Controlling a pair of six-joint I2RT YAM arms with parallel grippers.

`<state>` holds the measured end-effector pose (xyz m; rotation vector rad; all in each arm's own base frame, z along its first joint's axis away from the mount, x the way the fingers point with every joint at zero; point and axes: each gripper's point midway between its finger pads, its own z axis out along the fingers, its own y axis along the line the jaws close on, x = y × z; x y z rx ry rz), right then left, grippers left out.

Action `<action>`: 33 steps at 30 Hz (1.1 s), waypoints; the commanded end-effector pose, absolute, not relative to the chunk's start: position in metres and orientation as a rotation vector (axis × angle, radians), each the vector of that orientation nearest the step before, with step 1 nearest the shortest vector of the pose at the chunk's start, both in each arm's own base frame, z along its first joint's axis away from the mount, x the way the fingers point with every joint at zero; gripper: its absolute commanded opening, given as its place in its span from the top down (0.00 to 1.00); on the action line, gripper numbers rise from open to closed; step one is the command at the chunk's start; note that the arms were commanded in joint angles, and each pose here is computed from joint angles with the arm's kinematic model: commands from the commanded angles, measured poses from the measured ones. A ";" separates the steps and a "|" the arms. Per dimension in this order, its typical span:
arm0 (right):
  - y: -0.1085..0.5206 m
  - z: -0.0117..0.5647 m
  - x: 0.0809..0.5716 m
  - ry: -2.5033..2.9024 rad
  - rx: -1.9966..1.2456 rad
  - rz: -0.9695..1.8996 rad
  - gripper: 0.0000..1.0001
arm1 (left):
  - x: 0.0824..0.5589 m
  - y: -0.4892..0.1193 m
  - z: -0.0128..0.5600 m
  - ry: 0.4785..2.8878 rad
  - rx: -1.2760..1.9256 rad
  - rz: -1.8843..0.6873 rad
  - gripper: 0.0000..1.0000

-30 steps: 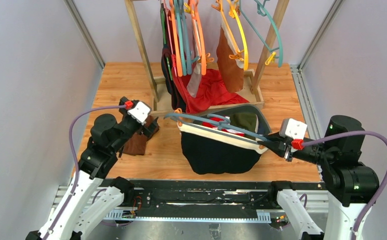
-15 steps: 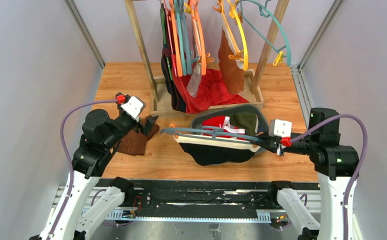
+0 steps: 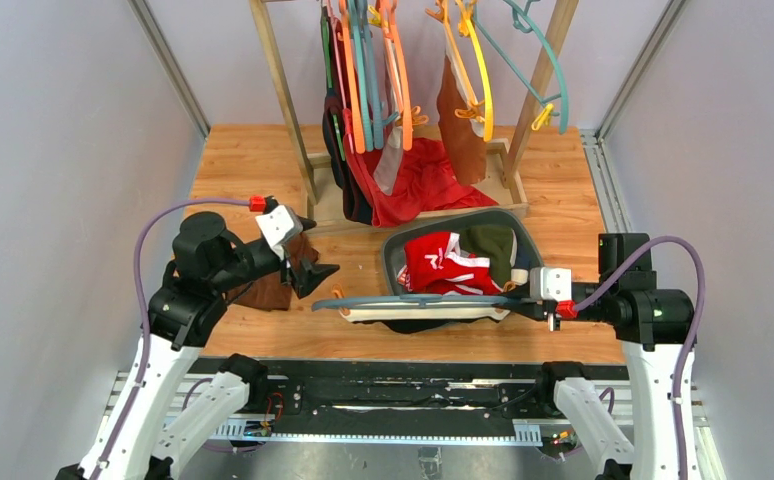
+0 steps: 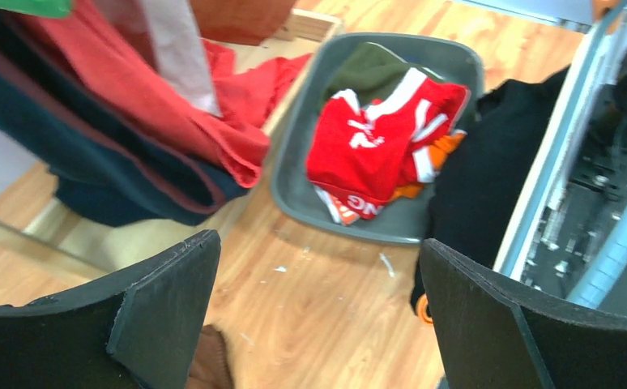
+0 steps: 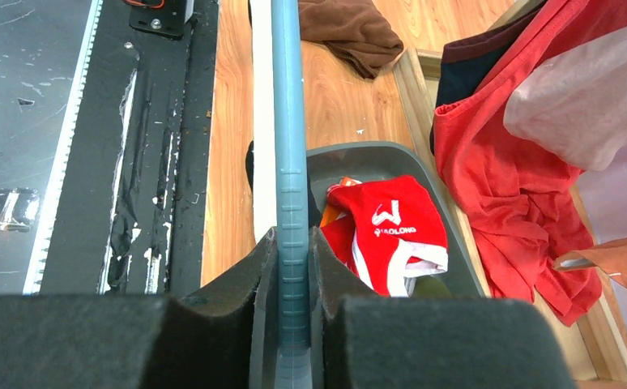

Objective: Remove the underwear clipped to the hanger
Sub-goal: Remove the underwear from the hanger.

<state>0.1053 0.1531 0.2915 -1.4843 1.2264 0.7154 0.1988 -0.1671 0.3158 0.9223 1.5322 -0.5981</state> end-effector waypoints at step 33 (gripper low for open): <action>0.156 0.322 0.109 1.243 -1.402 0.708 1.00 | 0.158 -0.196 0.304 1.779 0.935 -1.066 0.02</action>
